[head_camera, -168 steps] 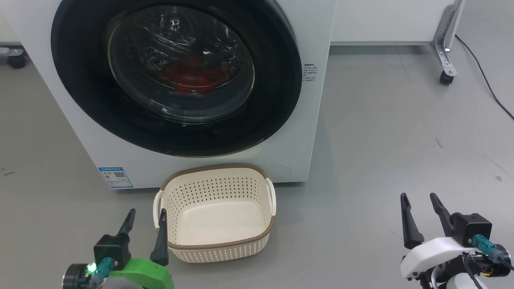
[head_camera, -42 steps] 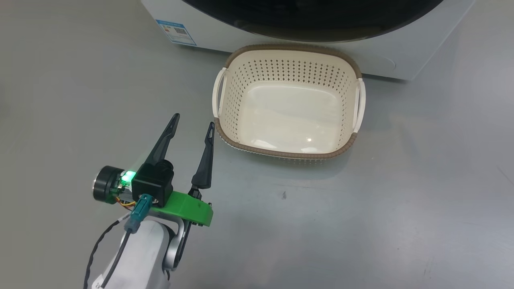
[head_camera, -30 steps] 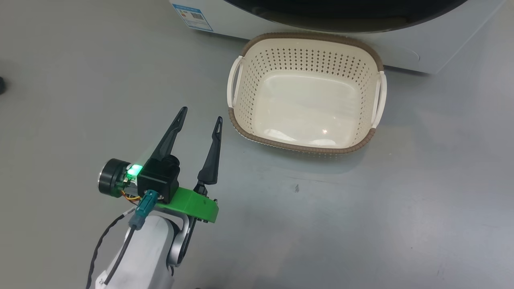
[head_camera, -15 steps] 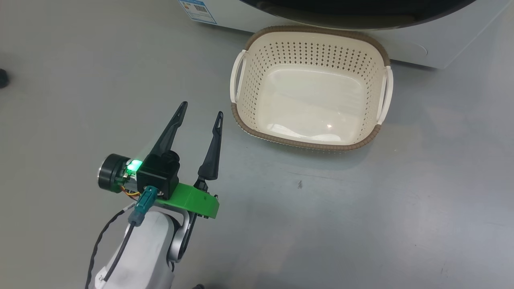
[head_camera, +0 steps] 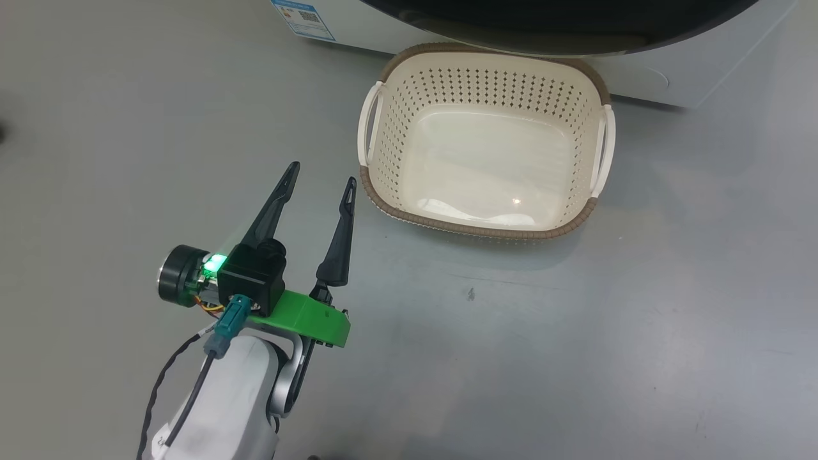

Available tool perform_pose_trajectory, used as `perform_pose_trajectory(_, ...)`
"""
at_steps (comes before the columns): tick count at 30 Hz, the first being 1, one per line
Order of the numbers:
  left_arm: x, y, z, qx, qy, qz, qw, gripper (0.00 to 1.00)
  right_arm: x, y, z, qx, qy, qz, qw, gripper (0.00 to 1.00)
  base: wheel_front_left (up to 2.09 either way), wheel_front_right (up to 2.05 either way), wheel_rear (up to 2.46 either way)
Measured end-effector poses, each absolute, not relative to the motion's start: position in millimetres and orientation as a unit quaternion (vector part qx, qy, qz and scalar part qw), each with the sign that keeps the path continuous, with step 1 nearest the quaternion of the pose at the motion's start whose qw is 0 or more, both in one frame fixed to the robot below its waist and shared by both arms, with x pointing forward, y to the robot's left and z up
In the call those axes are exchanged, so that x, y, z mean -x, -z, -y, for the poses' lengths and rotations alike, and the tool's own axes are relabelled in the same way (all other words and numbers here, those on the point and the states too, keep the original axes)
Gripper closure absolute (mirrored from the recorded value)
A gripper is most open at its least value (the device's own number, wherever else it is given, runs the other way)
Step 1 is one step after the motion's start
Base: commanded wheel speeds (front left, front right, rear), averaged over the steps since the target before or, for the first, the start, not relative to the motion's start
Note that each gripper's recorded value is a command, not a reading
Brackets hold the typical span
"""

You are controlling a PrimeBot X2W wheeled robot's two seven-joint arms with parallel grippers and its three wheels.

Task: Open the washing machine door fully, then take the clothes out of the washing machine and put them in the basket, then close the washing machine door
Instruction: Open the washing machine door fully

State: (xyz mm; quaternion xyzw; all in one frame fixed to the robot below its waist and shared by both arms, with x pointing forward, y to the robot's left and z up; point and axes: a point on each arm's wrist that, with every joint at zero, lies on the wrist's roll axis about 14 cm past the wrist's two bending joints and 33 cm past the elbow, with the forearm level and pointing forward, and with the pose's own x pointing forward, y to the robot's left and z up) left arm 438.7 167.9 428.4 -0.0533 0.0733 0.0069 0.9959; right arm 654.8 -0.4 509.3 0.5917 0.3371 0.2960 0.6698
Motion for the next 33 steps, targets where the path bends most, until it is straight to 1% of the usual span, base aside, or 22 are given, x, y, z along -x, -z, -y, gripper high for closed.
perform_pose_trajectory(7,-439.7,-429.8,-164.9,0.055,-0.004,-0.071,0.996,0.0,-643.4,-508.1,-0.4,-0.59,-0.316,-0.349,0.656,1.0,0.0,0.0,0.0)
perform_pose_trajectory(15,-440.3,-436.1,-161.6,0.057,0.0,-0.064,0.996,0.0,-622.0,-504.9,-3.7,-0.592,-0.33,-0.364,0.638,1.0,0.0,0.0,0.0)
perform_pose_trajectory(24,-439.2,-448.4,-155.3,0.056,0.009,-0.049,0.997,0.0,-591.1,-501.7,-7.3,-0.584,-0.349,-0.379,0.627,1.0,0.0,0.0,0.0)
perform_pose_trajectory(33,-433.9,-462.9,-151.2,0.059,0.015,-0.033,0.998,0.0,-556.6,-504.6,-19.2,-0.594,-0.363,-0.389,0.603,1.0,0.0,0.0,0.0)
